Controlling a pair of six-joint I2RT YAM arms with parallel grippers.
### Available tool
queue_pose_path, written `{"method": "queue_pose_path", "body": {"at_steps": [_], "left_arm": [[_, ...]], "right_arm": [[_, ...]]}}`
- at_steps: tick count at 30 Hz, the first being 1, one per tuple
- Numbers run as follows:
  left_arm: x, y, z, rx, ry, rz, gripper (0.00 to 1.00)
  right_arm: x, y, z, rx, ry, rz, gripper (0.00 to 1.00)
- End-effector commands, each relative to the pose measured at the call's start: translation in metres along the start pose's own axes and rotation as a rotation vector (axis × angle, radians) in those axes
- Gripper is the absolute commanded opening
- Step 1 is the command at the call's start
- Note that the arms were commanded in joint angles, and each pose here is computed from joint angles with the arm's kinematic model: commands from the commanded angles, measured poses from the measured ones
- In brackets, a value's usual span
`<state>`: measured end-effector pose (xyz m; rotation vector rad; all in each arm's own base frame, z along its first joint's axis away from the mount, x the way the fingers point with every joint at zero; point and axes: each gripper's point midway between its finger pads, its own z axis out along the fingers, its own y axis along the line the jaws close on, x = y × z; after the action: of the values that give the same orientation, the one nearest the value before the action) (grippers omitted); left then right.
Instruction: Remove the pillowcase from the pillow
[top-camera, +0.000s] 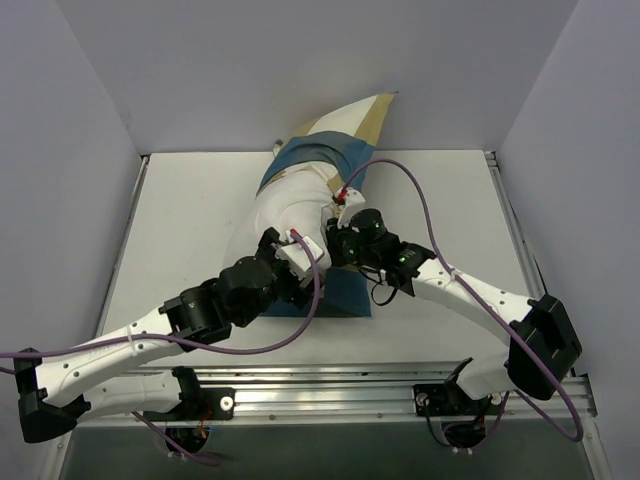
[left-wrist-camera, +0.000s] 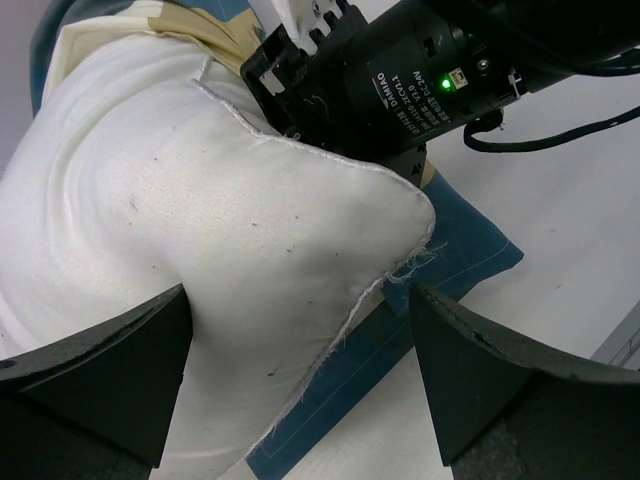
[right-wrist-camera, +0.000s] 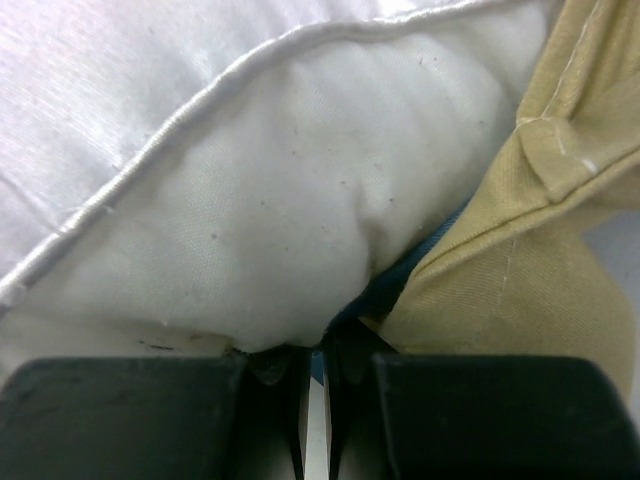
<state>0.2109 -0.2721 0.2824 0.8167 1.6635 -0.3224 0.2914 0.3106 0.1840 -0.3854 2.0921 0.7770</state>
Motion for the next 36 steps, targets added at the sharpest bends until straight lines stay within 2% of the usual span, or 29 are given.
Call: {"method": "queue_pose_path", "body": {"at_steps": [1, 9, 11, 12, 13, 14, 16, 17, 18, 22, 23, 28, 33, 35, 36], "left_arm": [[-0.004, -0.009, -0.005, 0.061, -0.024, 0.052, 0.94], [0.005, -0.018, 0.025, 0.030, -0.020, 0.079, 0.94], [0.004, -0.007, 0.030, -0.053, -0.033, 0.049, 0.94], [0.010, -0.001, 0.032, -0.089, -0.029, 0.048, 0.98], [0.009, 0.004, 0.032, -0.121, -0.037, 0.037, 0.90], [-0.002, 0.013, 0.032, -0.167, -0.084, 0.003, 0.66], [-0.013, 0.035, 0.024, -0.261, -0.130, -0.045, 0.39], [-0.017, 0.043, 0.021, -0.293, -0.143, -0.069, 0.12], [-0.025, 0.056, 0.013, -0.349, -0.163, -0.104, 0.03], [-0.032, 0.092, -0.007, -0.450, -0.188, -0.269, 0.02], [-0.032, 0.093, -0.009, -0.442, -0.198, -0.357, 0.02], [-0.014, 0.102, -0.028, -0.438, -0.139, -0.521, 0.02], [-0.031, 0.090, -0.053, -0.300, -0.171, -0.677, 0.02], [-0.031, 0.083, -0.061, -0.262, -0.130, -0.716, 0.02], [-0.043, 0.082, -0.070, -0.233, -0.137, -0.736, 0.02]], "right_arm": [[-0.072, 0.047, -0.014, -0.133, -0.219, -0.026, 0.00], [-0.074, 0.064, -0.014, -0.152, -0.215, -0.044, 0.00], [-0.074, 0.068, -0.015, -0.156, -0.215, -0.049, 0.00], [-0.074, 0.070, -0.016, -0.158, -0.214, -0.054, 0.00], [-0.074, 0.070, -0.017, -0.154, -0.216, -0.057, 0.00], [-0.073, 0.068, -0.017, -0.146, -0.215, -0.057, 0.00], [-0.071, 0.061, -0.018, -0.112, -0.220, -0.060, 0.00], [-0.071, 0.057, -0.020, -0.097, -0.224, -0.058, 0.00], [-0.067, 0.050, -0.019, -0.072, -0.220, -0.057, 0.00], [-0.066, 0.021, -0.021, 0.041, -0.242, -0.042, 0.00], [-0.070, 0.011, -0.024, 0.071, -0.251, -0.031, 0.00], [-0.086, -0.025, -0.037, 0.183, -0.293, -0.005, 0.00], [-0.098, -0.092, -0.060, 0.427, -0.340, 0.086, 0.00], [-0.099, -0.124, -0.070, 0.522, -0.348, 0.132, 0.00], [-0.097, -0.136, -0.073, 0.553, -0.353, 0.169, 0.00]]}}
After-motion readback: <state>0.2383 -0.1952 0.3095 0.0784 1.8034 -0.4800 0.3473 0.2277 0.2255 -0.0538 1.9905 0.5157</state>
